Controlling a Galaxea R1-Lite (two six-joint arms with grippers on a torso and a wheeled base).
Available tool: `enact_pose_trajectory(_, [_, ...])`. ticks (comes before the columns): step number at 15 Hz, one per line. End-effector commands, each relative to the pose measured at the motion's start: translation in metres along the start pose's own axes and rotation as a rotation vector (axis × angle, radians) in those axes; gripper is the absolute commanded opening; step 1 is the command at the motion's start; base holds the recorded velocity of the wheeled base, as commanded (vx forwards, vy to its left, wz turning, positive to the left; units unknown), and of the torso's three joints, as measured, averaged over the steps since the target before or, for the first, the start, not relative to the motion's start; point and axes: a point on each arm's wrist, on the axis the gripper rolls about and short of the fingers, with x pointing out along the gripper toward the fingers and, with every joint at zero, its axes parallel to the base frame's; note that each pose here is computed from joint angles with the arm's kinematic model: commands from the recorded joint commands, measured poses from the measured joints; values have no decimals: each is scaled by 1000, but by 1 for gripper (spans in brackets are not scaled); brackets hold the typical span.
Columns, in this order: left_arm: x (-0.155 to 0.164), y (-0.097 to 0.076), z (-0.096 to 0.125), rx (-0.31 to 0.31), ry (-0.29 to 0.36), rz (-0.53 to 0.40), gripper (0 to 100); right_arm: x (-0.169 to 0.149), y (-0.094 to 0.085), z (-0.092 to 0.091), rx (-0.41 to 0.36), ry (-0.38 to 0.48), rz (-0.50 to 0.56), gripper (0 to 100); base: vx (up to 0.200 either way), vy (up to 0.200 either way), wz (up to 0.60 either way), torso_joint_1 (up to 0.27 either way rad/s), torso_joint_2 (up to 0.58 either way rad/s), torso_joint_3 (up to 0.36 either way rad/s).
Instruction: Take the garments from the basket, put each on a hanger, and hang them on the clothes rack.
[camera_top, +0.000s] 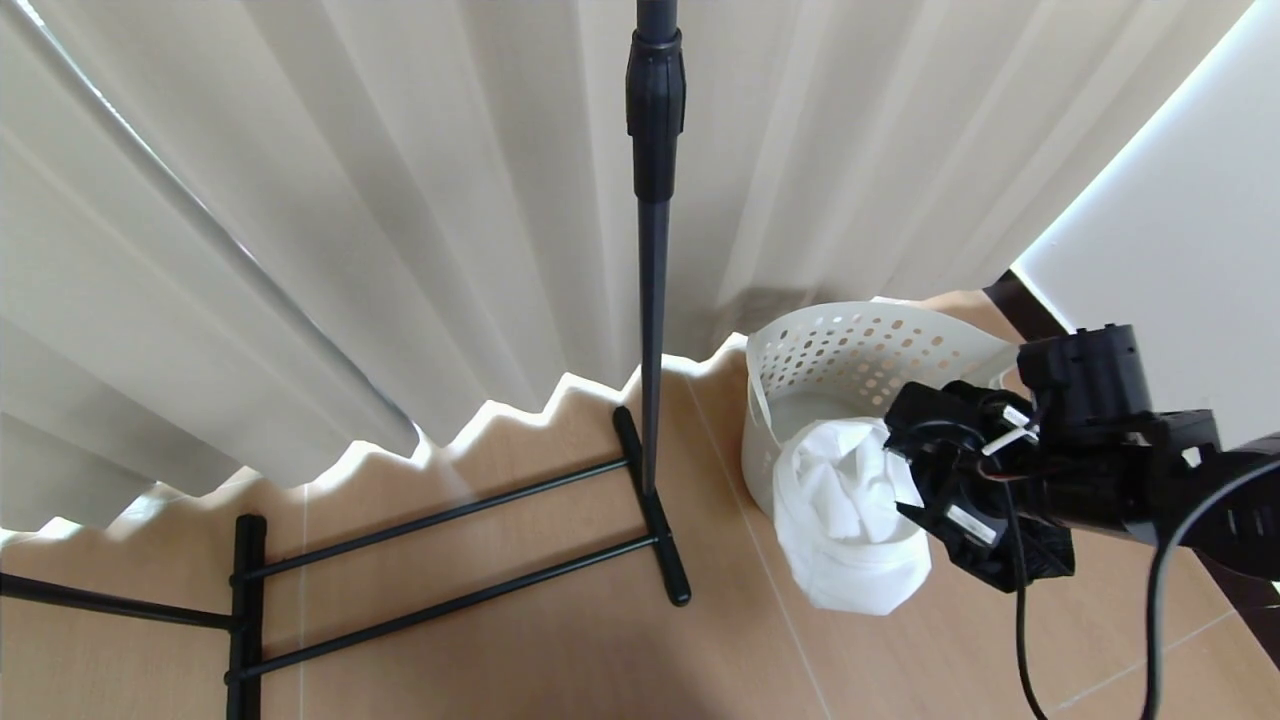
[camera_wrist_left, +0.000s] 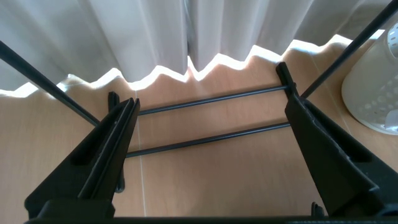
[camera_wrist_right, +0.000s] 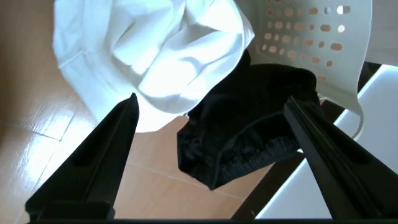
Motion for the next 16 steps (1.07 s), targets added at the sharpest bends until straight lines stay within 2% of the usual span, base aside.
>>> enact_pose_trajectory(1, [0,0,0,0,1,1,100,41,2,9,-4,48,12,100,0,0,0,0,0,0])
enact_pose_trajectory(6, [0,0,0,0,1,1,100,85,-4,18,8,87,-27,100,0,0,0,0,0,0])
enact_pose_trajectory(9, [0,0,0,0,1,1,100,113,0,23,21,37,-74,100,0,0,0,0,0,0])
enact_pose_trajectory(12, [0,0,0,0,1,1,100,132,1,27,25,28,-86,100,0,0,0,0,0,0])
enact_pose_trajectory(16, [0,0,0,0,1,1,100,143,-5,31,41,19,-110,100,0,0,0,0,0,0])
